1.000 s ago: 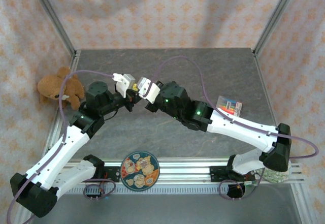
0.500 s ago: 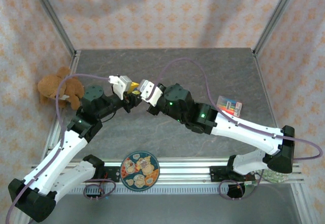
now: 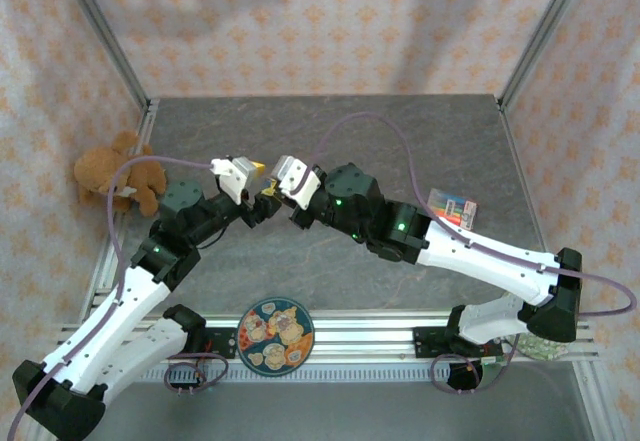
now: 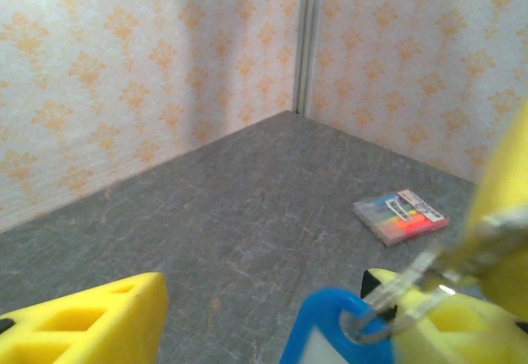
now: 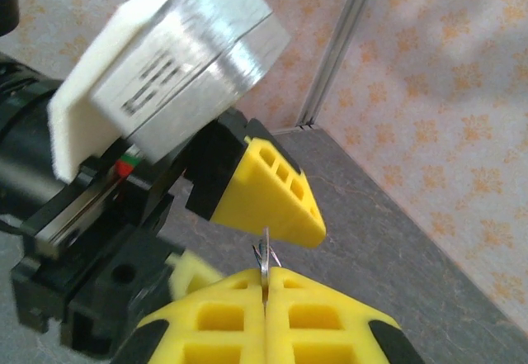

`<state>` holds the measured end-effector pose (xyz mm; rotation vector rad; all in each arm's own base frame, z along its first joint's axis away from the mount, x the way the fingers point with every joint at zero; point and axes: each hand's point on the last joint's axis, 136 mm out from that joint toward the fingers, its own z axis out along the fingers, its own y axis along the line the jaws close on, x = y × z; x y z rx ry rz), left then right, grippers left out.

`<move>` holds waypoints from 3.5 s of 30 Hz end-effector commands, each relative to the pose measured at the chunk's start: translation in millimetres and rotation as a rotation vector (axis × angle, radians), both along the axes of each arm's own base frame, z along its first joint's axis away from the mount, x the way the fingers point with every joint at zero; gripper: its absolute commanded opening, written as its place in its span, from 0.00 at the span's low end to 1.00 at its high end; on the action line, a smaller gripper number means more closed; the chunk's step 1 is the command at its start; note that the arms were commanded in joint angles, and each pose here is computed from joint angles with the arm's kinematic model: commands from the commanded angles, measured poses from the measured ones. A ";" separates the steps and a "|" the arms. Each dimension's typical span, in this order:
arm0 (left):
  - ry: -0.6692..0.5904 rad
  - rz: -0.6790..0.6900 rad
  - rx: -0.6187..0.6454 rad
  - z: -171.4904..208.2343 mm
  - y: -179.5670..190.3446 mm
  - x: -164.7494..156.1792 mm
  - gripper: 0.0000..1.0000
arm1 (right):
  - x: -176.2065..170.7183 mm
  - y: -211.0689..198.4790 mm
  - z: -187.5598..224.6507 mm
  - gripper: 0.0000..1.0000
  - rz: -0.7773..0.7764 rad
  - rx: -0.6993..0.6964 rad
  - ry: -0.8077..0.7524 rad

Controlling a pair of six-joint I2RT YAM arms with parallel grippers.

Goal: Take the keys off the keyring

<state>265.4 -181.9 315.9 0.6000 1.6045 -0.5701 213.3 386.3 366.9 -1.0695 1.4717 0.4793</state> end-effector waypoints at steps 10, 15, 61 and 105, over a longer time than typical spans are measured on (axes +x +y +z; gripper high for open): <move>-0.002 0.047 -0.002 -9.0 7.8 -4.0 0.67 | 26.9 -36.6 6.2 0.00 -0.107 0.106 0.088; 0.034 0.135 -0.047 -8.5 21.7 -0.3 0.76 | 42.7 -57.6 -5.8 0.00 -0.158 0.113 0.191; -0.180 -0.367 -0.070 15.9 -51.3 -18.9 0.93 | 40.2 -50.6 -19.2 0.00 0.138 0.190 0.416; -0.164 -0.277 -0.033 13.9 -51.0 -16.5 0.89 | 55.0 -52.8 -2.1 0.00 0.074 0.239 0.373</move>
